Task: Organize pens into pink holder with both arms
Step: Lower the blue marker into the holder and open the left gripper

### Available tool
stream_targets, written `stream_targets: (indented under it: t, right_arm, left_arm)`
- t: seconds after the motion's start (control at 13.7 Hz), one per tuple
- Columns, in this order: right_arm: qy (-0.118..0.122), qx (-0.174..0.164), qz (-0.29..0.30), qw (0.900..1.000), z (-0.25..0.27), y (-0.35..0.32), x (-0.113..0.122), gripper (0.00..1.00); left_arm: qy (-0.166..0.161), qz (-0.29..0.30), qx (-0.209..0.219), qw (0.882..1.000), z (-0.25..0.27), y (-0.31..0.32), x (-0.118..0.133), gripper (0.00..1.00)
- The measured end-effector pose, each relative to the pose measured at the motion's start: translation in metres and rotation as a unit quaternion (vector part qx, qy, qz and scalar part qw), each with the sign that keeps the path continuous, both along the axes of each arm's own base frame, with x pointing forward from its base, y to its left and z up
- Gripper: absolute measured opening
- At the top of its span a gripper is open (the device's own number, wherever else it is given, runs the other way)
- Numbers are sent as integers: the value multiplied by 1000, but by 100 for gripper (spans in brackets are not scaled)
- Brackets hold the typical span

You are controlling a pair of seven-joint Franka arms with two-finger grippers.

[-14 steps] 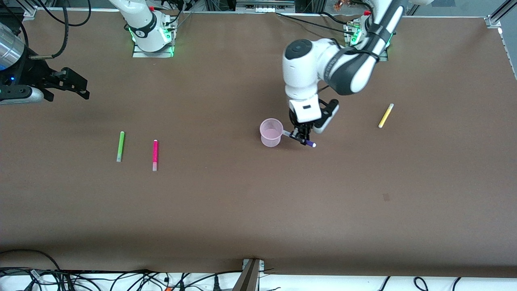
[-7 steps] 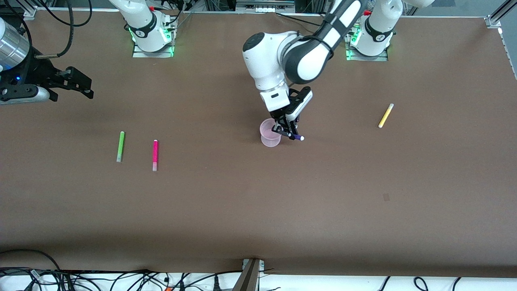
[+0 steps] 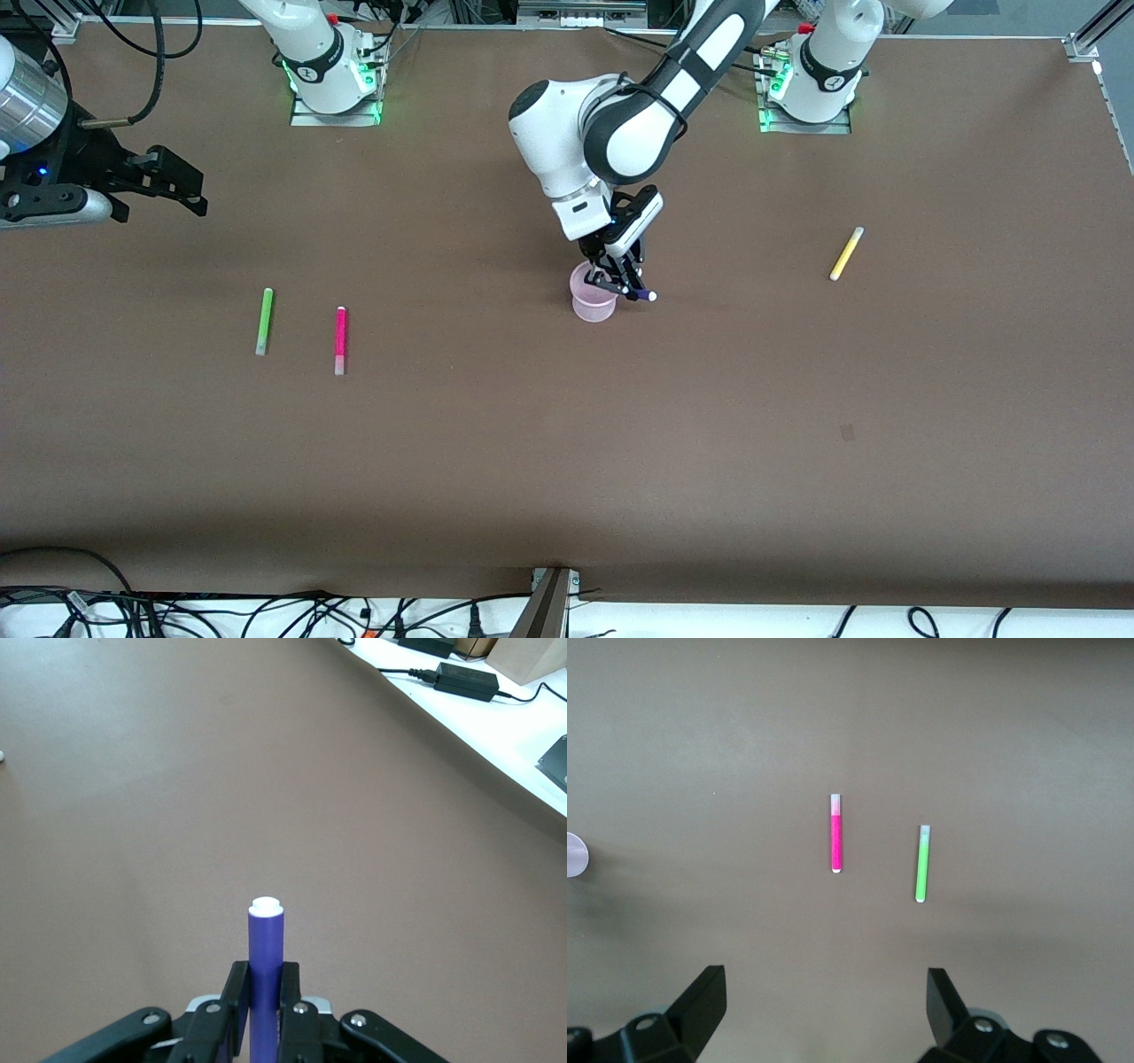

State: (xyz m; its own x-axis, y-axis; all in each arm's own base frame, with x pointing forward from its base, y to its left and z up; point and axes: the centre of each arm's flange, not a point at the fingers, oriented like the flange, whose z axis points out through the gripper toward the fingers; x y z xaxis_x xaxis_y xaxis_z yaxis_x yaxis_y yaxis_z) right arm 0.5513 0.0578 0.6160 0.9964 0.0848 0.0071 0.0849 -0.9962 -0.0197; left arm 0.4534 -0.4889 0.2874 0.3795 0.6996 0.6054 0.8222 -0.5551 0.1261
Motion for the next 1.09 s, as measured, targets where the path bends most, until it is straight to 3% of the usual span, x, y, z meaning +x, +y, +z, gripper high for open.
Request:
stream_targets:
  t: [1.09]
  right_arm:
    - [-2,0,0,1000,2,0,0,100]
  left_arm:
    - [-1,-9,50,999,-31,-28,-17,18]
